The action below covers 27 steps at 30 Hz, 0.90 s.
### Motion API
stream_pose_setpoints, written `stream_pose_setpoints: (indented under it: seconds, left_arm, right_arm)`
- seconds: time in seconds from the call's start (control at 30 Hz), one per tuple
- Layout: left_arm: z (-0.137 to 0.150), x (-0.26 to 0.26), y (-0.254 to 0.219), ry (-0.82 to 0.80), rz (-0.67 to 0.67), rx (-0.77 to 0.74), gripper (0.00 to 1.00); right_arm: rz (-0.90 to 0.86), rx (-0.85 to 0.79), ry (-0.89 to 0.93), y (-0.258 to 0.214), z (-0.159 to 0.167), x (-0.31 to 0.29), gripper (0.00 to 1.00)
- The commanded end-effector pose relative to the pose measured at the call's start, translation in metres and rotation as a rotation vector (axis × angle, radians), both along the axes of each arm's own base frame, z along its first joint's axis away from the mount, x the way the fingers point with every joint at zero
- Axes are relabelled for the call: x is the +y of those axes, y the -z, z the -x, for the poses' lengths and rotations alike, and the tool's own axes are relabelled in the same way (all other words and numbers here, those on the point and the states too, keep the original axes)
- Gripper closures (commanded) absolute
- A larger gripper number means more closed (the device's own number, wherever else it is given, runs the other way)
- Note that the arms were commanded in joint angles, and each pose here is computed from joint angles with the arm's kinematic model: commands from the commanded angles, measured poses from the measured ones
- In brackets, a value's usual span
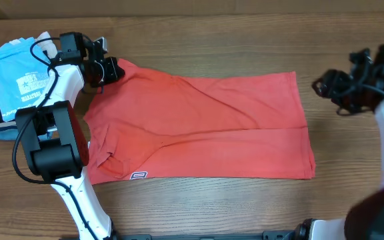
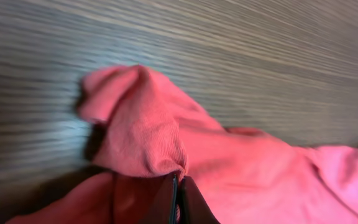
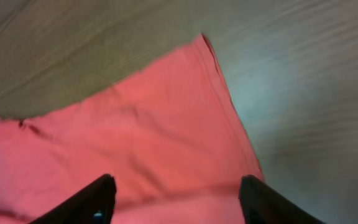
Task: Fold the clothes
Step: 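Grasp the shirt's top left and top right corners with both grippers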
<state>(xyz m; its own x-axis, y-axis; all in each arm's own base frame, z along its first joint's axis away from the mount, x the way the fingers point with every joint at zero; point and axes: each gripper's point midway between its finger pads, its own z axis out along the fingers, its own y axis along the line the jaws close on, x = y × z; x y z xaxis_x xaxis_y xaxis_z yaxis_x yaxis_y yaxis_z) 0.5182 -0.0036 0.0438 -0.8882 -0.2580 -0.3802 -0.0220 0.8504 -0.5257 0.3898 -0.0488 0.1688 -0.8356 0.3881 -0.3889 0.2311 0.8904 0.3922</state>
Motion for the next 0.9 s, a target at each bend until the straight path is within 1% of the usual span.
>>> stream_pose_setpoints:
  seconds: [0.0,0.1,0.27,0.47,0.57,0.67,0.87]
  left_arm:
    - [-0.001,-0.016,-0.022,0.06,0.095,-0.037,0.96]
    - [0.001,-0.016,-0.02,0.058,0.093,-0.027,0.96]
    - [0.003,-0.016,-0.019,0.057,0.094,-0.015,0.96]
    - [0.005,-0.011,-0.014,0.04,0.064,0.003,0.96]
    - [0.005,-0.01,-0.013,0.035,0.052,0.01,0.96]
    - [0.005,-0.01,-0.013,0.034,0.052,0.011,0.96]
    - [0.007,-0.01,-0.012,0.034,0.053,0.018,0.96]
  right_arm:
    - [0.013,-0.015,-0.068,0.033,-0.038,0.015,0.26]
    - [0.028,-0.062,-0.102,0.061,-0.072,0.023,0.26]
    - [0.081,-0.075,-0.083,0.107,-0.102,0.018,0.28]
    - [0.158,-0.059,-0.03,0.139,-0.113,0.0,0.28]
    - [0.169,-0.074,-0.024,0.141,-0.118,-0.003,0.28]
    - [0.172,-0.096,-0.025,0.138,-0.123,-0.002,0.33]
    - [0.18,-0.1,-0.024,0.144,-0.126,-0.002,0.36]
